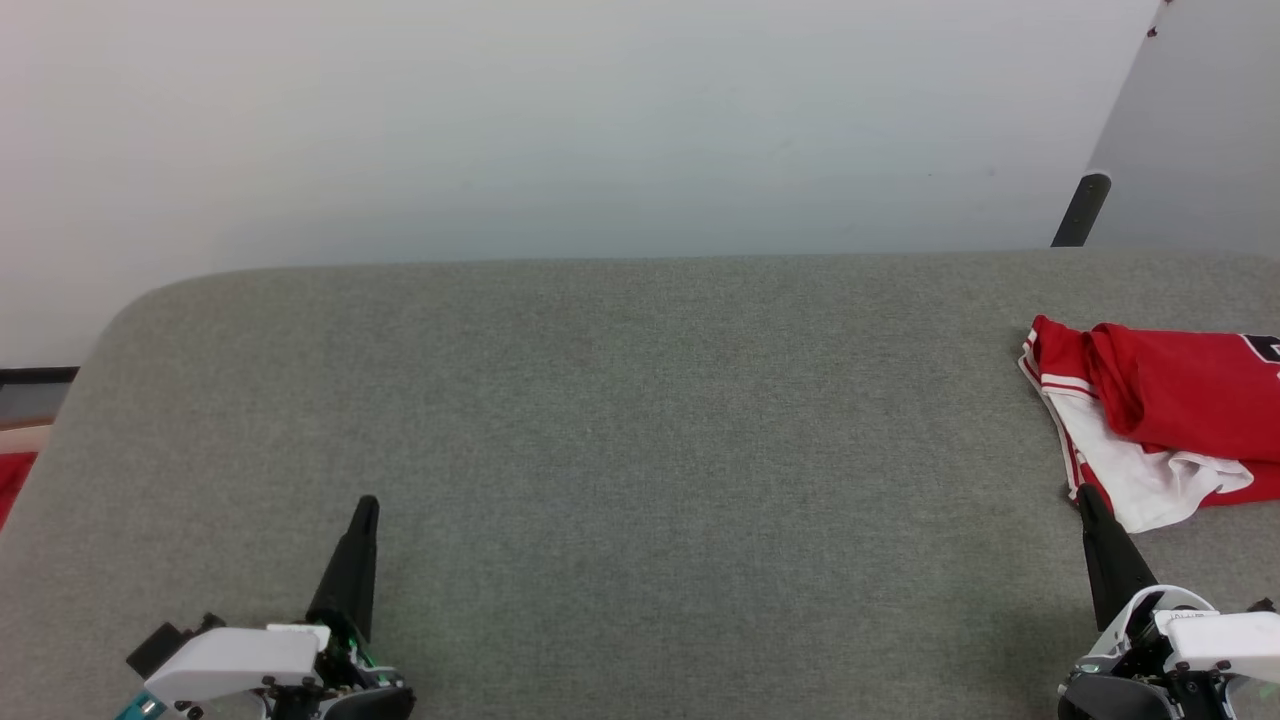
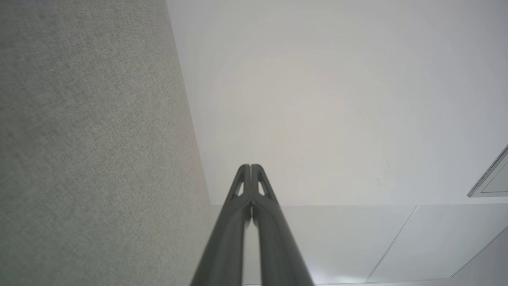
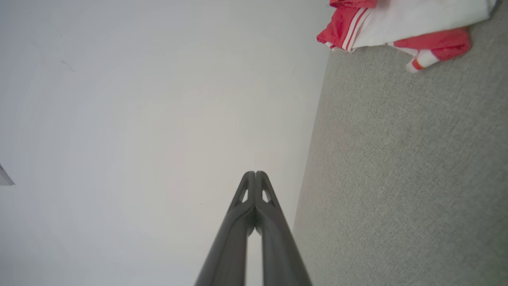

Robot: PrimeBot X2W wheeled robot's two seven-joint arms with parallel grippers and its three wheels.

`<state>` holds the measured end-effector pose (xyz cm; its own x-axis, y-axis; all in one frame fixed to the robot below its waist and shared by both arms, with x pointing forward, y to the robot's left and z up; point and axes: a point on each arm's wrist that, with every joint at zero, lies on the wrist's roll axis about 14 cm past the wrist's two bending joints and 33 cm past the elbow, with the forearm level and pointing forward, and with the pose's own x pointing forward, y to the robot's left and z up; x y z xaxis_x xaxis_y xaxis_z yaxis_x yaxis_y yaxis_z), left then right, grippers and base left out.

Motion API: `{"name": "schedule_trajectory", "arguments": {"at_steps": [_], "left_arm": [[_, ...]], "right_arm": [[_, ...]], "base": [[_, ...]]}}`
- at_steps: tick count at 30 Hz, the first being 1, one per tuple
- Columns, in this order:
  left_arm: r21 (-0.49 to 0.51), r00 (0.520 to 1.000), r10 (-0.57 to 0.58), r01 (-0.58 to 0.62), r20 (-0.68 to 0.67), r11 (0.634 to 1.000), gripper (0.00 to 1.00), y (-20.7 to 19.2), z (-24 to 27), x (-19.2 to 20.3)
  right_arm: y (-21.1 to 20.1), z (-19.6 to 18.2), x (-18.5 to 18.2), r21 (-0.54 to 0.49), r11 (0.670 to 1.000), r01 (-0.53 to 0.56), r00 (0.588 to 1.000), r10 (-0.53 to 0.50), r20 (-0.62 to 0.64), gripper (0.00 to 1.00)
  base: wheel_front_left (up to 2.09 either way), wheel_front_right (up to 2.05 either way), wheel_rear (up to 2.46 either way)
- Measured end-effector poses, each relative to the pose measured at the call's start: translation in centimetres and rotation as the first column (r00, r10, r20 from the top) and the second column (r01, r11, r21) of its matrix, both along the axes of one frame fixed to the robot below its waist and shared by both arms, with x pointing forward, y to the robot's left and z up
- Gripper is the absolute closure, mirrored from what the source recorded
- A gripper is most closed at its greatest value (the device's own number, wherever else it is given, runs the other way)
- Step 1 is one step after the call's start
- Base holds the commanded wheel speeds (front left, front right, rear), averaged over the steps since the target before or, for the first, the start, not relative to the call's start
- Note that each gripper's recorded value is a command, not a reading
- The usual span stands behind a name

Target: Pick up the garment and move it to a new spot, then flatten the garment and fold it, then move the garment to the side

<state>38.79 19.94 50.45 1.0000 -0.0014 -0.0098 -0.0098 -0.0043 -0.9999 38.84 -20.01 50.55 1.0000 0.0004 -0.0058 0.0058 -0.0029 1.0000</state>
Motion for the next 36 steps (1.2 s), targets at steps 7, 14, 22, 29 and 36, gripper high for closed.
{"name": "schedule_trajectory", "arguments": {"at_steps": [7,14,22,29,36], "left_arm": [[0.0,1.0,0.0,0.0,0.0,1.0,1.0,0.0,0.0,0.0],[0.0,1.0,0.0,0.0,0.0,1.0,1.0,0.0,0.0,0.0],[0.0,1.0,0.0,0.0,0.0,1.0,1.0,0.0,0.0,0.0],[0.0,1.0,0.0,0.0,0.0,1.0,1.0,-0.01,0.0,0.0],[0.0,1.0,0.0,0.0,0.0,1.0,1.0,0.0,0.0,0.0]], "right_arm": [[0.0,0.0,0.0,0.0,1.0,0.0,1.0,0.0,0.0,1.0],[0.0,0.0,0.0,0.0,1.0,0.0,1.0,0.0,0.0,1.0],[0.0,0.0,0.0,0.0,1.0,0.0,1.0,0.0,0.0,1.0],[0.0,0.0,0.0,0.0,1.0,0.0,1.0,0.0,0.0,1.0],[0.0,0.0,0.0,0.0,1.0,0.0,1.0,0.0,0.0,1.0]], "base": [[0.0,0.0,0.0],[0.0,0.0,0.0],[0.0,0.0,0.0],[0.0,0.0,0.0],[0.0,0.0,0.0]]}}
